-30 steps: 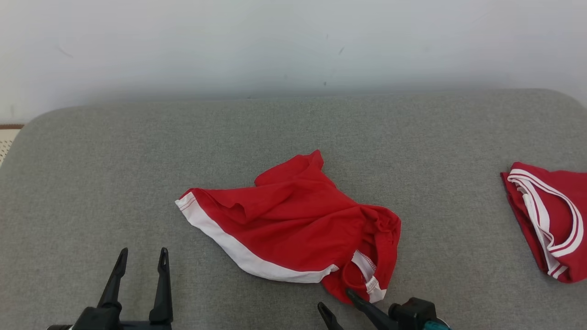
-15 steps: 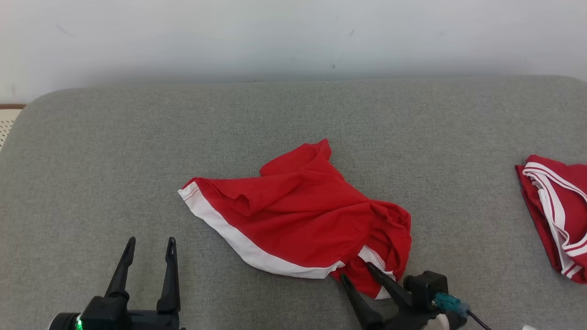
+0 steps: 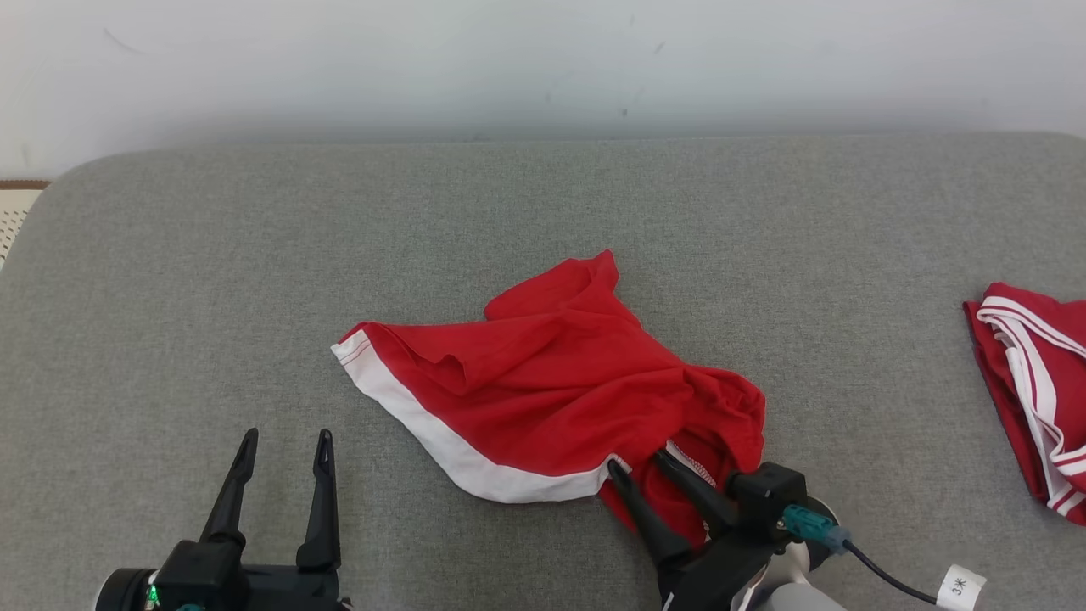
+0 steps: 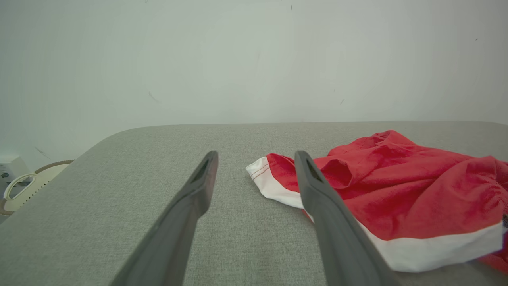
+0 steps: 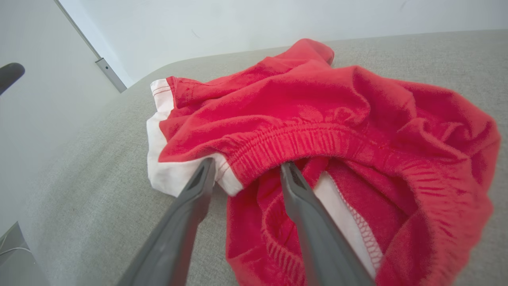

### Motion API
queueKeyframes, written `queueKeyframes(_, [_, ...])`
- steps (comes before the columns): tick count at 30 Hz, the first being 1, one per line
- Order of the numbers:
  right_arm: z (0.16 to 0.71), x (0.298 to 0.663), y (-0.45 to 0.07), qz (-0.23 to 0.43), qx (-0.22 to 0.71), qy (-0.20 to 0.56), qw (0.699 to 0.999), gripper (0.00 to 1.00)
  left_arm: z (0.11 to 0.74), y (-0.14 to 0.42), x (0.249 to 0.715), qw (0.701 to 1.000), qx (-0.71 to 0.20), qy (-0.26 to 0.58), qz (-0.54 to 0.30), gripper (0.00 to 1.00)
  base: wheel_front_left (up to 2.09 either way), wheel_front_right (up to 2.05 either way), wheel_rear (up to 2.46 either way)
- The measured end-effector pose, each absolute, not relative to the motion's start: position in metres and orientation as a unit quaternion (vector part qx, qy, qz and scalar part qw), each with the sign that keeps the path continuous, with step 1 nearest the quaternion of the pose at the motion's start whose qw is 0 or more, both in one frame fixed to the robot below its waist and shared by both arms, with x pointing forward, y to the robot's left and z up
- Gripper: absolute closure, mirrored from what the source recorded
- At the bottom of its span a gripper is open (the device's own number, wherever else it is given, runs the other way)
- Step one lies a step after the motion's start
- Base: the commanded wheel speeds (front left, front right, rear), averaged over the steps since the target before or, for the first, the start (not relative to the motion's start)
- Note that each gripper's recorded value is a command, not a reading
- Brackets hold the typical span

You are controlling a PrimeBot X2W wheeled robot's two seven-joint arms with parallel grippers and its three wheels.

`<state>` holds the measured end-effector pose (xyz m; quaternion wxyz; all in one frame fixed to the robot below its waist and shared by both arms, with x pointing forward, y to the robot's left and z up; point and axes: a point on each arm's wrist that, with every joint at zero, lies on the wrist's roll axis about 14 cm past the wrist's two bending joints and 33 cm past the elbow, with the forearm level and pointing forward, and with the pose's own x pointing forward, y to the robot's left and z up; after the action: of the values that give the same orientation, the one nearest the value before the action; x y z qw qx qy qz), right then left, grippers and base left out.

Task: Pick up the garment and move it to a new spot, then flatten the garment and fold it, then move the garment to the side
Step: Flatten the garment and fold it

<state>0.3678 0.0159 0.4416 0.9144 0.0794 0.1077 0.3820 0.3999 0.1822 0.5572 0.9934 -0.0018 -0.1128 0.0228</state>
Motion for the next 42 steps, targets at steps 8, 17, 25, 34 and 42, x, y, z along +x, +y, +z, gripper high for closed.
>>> queueKeyframes(8, [0.460,0.374,0.015,0.381,0.087,0.077,0.917,1.00,0.558,0.180,0.401,0.993,-0.001,-0.114,0.020,0.00,0.00,0.00,0.00])
queueKeyframes(17, [0.477,0.373,0.007,0.376,0.100,0.053,0.920,1.00,0.561,0.175,0.402,0.993,-0.003,-0.120,0.014,0.00,0.00,0.00,0.00])
queueKeyframes(25, [0.471,0.360,-0.035,0.368,0.080,0.106,0.920,1.00,0.564,0.173,0.404,0.992,-0.006,-0.125,0.011,0.00,0.00,0.00,0.00])
queueKeyframes(34, [0.463,0.340,-0.079,0.352,0.065,0.209,0.910,1.00,0.566,0.164,0.406,0.992,-0.009,-0.129,-0.002,0.00,0.00,0.00,0.00])
queueKeyframes(42, [0.452,0.350,-0.084,0.337,0.086,0.253,0.903,1.00,0.562,0.161,0.406,0.992,-0.011,-0.124,-0.007,0.00,0.00,0.00,0.00])
